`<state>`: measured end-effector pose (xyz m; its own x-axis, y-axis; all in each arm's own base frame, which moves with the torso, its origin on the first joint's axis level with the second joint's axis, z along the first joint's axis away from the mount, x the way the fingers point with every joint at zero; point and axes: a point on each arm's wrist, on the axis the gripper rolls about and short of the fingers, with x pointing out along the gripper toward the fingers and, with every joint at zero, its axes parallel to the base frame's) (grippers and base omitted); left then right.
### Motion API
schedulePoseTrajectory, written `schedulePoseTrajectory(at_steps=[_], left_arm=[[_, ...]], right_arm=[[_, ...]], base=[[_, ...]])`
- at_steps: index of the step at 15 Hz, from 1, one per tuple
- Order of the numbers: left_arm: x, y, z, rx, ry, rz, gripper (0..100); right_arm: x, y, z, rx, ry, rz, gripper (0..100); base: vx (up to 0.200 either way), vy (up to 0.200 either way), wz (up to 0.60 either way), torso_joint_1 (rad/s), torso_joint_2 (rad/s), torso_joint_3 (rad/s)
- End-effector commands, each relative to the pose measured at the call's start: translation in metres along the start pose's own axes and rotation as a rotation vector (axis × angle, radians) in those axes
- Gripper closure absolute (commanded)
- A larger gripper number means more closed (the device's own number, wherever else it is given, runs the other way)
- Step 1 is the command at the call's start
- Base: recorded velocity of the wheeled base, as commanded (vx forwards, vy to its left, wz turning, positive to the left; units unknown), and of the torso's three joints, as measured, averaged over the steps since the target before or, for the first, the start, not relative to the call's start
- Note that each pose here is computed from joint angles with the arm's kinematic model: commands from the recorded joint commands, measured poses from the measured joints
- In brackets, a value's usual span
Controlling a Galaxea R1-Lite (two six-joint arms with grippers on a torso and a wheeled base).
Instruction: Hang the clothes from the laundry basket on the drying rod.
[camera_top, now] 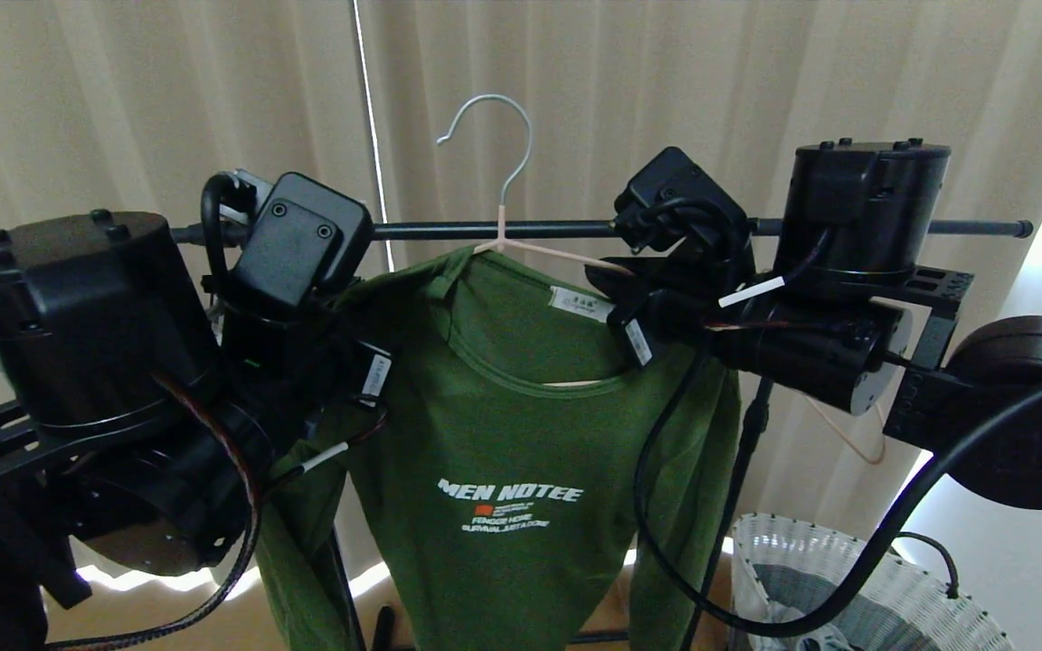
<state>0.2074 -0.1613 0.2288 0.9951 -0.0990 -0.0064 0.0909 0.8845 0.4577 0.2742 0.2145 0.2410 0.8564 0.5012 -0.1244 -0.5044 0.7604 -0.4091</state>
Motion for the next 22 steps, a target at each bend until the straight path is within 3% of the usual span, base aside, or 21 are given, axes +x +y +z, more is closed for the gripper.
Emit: schedulePoseTrajectory(at_steps=[1,7,8,12,15,16,18,22], left_arm=[[0.0,-0.001,-0.003,0.008,0.007,-0.004,100],[-0.004,-0.001,-0.007,0.007,0.007,-0.028,100],[-0.011,-0.003,-0.004,0.004,-0.018,-0.066,0],[-0.021,-0.01,0.002,0.003,-0.069,-0.148,0],[-0.042,-0.002,-0.008,0.002,-0.149,-0.317,0],[-0.046,0.0,-0.012,0.005,-0.152,-0.336,0],[-0.055,0.006,-0.027,0.015,-0.122,-0.336,0],[-0.051,0.021,-0.065,0.054,0.016,-0.254,0]], right_arm=[[-0.002,-0.001,0.001,0.002,-0.007,-0.004,100],[-0.019,-0.003,-0.003,0.002,0.01,-0.019,100],[-0.023,-0.004,-0.003,0.003,0.01,-0.022,100],[-0.03,-0.012,-0.005,0.006,0.017,-0.049,100],[-0.044,-0.025,-0.015,0.01,0.056,-0.115,100],[-0.047,-0.029,-0.017,0.012,0.062,-0.128,100],[-0.062,-0.039,-0.021,0.017,0.069,-0.163,100],[-0.082,-0.042,-0.019,0.025,0.047,-0.169,100]], base=[[0.0,0.0,0.0,0.0,0.0,0.0],[0.0,0.0,0.0,0.0,0.0,0.0],[0.0,0.0,0.0,0.0,0.0,0.0],[0.0,0.0,0.0,0.0,0.0,0.0],[0.0,0.0,0.0,0.0,0.0,0.0],[0.0,0.0,0.0,0.0,0.0,0.0],[0.0,0.0,0.0,0.0,0.0,0.0],[0.0,0.0,0.0,0.0,0.0,0.0]])
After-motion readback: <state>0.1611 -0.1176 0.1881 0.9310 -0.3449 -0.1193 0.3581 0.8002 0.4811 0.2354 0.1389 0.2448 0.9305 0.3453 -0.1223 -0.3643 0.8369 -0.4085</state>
